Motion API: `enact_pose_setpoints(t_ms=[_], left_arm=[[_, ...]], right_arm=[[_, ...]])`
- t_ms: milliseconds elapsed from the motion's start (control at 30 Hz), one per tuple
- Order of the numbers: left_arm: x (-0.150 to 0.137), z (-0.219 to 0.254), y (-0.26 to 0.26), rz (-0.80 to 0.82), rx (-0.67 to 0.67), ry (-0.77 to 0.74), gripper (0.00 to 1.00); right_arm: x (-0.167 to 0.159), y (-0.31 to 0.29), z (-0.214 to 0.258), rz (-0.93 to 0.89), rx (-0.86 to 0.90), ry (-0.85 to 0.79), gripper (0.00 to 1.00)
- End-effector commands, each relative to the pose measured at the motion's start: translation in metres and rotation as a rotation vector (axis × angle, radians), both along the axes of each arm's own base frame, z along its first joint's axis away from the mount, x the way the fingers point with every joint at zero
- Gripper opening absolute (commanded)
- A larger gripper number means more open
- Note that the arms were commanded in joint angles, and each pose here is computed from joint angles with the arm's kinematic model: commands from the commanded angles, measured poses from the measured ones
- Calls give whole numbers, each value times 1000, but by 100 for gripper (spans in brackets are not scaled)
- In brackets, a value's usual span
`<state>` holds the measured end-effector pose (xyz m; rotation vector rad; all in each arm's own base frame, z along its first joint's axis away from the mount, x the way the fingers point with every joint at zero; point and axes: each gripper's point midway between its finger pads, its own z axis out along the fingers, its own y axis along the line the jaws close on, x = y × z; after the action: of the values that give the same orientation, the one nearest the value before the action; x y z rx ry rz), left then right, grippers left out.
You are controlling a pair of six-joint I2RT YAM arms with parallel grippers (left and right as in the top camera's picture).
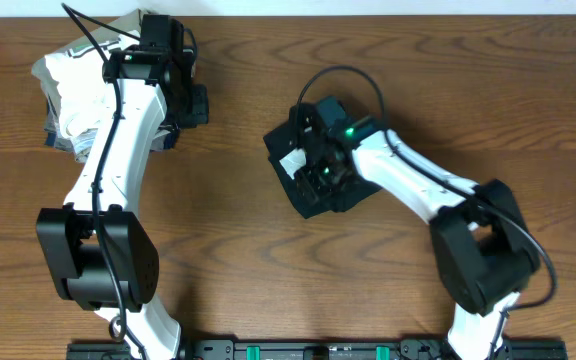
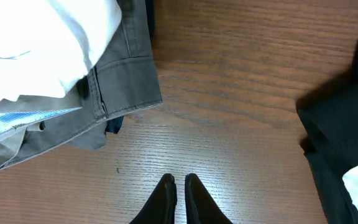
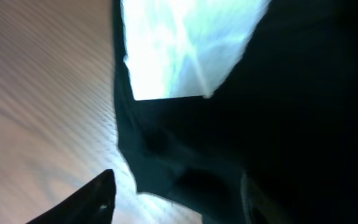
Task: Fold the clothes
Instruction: 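Release the shirt with the right gripper and raise it to the top right, then grasp the folded black shirt with the left gripper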
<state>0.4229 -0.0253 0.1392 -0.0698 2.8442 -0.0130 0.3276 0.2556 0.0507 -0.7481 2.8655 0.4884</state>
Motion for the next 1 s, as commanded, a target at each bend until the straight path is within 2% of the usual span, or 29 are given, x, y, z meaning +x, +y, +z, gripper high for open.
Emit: enact_pose_setpoints(t_ms=[0,133,200,300,367,433,533,667,867,967], left_arm=[[-1,-7,3,27,-1,20,9],[-4,-8,-28,-2,-178,36,9],[-8,-11,-43,8,-267,57,21],[-17,-24,-54,69,-321,106,27],[-26,-38,-59,109,-329,144,41],[-34,-51,-68,140,-354,173,51],[-40,-63,-94,123,-471,194,59],[-42,-76,-119,153,-565,200,61],[-45,-87,-155,153,-601,179,61],[-48,-94,-164,175,-570,166,61]], right_arm=[[37,-11,88,-72,89,-207,67],[54,-39,130,-147,134,-310,75],[64,-58,142,-196,142,-342,78],[76,-85,146,-275,141,-348,82],[82,-103,145,-319,148,-339,84],[86,-115,145,-346,156,-334,84],[91,-130,146,-382,152,-338,85],[94,-141,145,-408,147,-339,85],[97,-151,145,-423,138,-345,86],[96,-151,145,-424,137,-344,86]])
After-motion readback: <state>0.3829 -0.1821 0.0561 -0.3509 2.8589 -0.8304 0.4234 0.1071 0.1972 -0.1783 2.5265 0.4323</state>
